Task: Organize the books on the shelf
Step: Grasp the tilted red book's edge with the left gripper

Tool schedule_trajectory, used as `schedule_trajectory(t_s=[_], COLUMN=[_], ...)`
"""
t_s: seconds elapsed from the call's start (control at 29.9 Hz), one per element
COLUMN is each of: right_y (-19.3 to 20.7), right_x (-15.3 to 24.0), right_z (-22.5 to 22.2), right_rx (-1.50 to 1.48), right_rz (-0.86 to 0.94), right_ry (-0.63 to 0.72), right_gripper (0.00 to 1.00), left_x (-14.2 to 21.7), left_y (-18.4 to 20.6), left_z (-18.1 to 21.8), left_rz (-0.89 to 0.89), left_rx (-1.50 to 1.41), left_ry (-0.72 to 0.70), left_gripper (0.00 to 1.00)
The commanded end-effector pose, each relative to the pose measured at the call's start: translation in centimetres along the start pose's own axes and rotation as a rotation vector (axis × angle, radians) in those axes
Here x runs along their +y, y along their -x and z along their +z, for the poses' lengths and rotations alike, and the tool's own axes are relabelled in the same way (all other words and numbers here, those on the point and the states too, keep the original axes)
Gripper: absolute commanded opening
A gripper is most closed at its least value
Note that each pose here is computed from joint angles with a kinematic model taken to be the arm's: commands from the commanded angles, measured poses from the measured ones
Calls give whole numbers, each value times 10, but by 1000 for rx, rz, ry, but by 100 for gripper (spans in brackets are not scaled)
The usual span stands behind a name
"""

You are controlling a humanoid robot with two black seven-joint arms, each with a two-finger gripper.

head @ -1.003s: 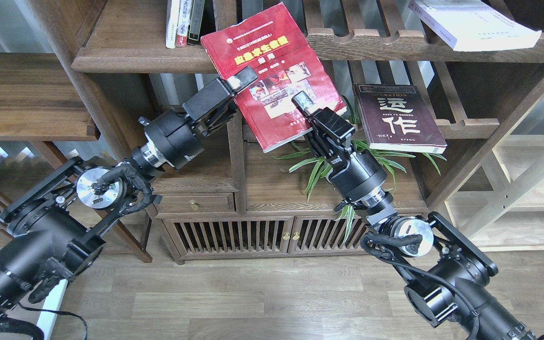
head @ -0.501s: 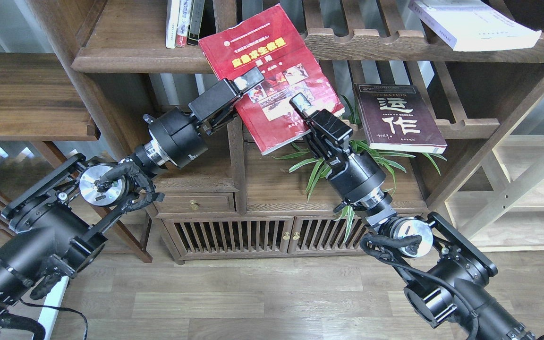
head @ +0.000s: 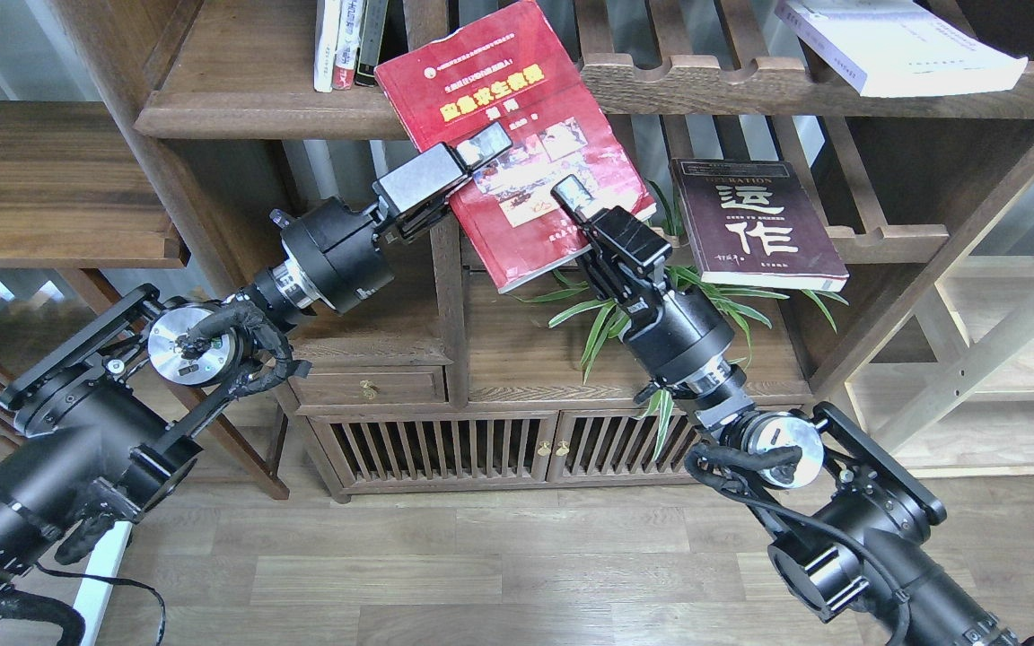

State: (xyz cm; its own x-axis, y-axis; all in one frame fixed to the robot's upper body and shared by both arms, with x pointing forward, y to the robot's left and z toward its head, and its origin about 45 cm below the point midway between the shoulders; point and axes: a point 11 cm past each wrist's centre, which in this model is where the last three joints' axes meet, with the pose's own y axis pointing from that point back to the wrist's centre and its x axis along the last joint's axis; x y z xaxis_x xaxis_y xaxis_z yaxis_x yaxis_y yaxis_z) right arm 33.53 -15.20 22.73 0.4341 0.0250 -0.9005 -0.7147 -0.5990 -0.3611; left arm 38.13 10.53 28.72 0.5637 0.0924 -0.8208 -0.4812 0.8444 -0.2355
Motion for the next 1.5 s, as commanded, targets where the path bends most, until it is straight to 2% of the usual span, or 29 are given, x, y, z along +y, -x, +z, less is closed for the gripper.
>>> schedule_trajectory(t_s=[0.0,0.1,0.27,0.4,0.53,0.7,0.87,1.07,1.17,1.3,1.47], right_y=[0,0,0,0,0,1,1,1,-1,0,1], right_x=[0,0,0,0,0,-1,-1,-2,-1,-1,-4], right_z=[0,0,0,0,0,0,1,3,4,4,7], right_rx=[-1,-2,-2,-2,-1,-1,-5,-11,-13,-19,-31], right_rz=[1,0,0,0,1,-3,-4,-6,-1,-4,-13], right_ry=[-1,-1,-1,-1,-1,0,-2,-4,-7,-14,-20], right_gripper=[3,3,3,3,3,3,3,5,12,34,47], left_x=[0,0,0,-1,-1,0,3,1,1,2,4], left_y=[0,0,1,1,2,2,-1,0,-1,-1,-2], left_z=[0,0,0,-1,-1,1,0,-2,-3,-2,0], left_rz=[0,0,-4,-8,-10,-14,-3,-8,-8,-6,0], left_rx=[1,2,11,16,18,19,26,30,30,28,24], left_ry=[-1,-1,3,4,6,16,9,5,2,3,5], left_gripper=[53,48,31,30,20,18,4,1,0,0,0])
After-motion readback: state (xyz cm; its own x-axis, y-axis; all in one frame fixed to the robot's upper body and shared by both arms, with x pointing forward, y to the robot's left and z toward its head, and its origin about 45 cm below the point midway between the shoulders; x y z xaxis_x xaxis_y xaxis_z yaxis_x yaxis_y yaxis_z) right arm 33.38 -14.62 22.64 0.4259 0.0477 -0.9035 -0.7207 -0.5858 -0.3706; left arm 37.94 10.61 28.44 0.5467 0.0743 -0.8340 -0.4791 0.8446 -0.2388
